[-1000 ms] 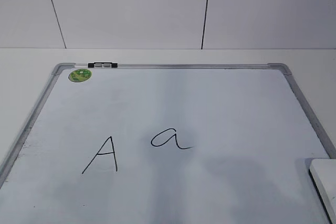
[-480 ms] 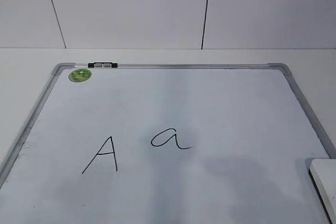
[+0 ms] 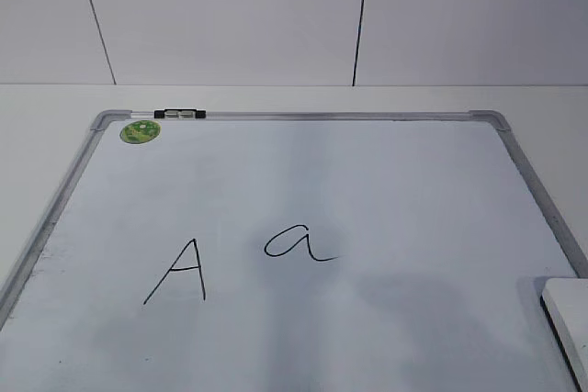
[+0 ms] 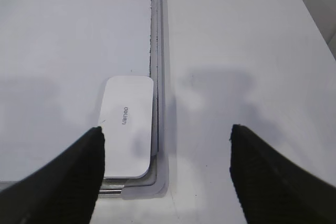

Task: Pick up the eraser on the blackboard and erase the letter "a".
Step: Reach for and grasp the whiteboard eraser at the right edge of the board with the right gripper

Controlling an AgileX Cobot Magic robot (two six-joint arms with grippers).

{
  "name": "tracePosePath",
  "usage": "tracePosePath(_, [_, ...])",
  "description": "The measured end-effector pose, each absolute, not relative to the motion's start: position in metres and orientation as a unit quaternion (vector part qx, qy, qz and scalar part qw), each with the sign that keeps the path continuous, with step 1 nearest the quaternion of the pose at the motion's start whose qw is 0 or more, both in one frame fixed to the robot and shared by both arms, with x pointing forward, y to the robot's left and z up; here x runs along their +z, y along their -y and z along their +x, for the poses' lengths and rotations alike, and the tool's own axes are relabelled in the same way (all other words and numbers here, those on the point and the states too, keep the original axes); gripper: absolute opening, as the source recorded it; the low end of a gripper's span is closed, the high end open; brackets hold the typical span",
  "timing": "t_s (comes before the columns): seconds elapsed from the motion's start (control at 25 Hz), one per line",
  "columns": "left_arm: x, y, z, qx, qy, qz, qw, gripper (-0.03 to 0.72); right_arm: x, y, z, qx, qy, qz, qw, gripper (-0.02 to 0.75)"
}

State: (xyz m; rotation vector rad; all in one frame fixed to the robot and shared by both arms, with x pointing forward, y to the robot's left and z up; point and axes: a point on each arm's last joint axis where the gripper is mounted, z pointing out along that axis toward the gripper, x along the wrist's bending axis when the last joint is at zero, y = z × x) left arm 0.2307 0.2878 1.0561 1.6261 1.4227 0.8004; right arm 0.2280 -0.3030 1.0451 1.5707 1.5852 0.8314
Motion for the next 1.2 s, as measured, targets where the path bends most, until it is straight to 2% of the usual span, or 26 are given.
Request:
tracePosePath(0.2, [1.056, -0.288, 0.231, 0.317, -0.564, 0.645, 0.407, 0.235, 1.047, 0.303, 0.227, 0.326, -0.617, 0.611, 0.373, 0.591])
tracePosePath(0.52, [1.056, -0.288, 0.231, 0.317, -0.564, 0.645, 0.407, 0.235, 1.080, 0.303, 0.242, 0.311, -0.626, 0.619, 0.358, 0.591])
tracePosePath(0.68, [1.056, -0.288, 0.231, 0.317, -0.564, 0.645, 0.407, 0.235, 1.085, 0.303, 0.262, 0.280, -0.644, 0.636, 0.320, 0.591])
tracePosePath(1.2, [1.056, -0.288, 0.231, 0.317, -0.564, 0.645, 0.407, 0.235, 1.072, 0.296, 0.308, 0.219, -0.679, 0.671, 0.200, 0.591])
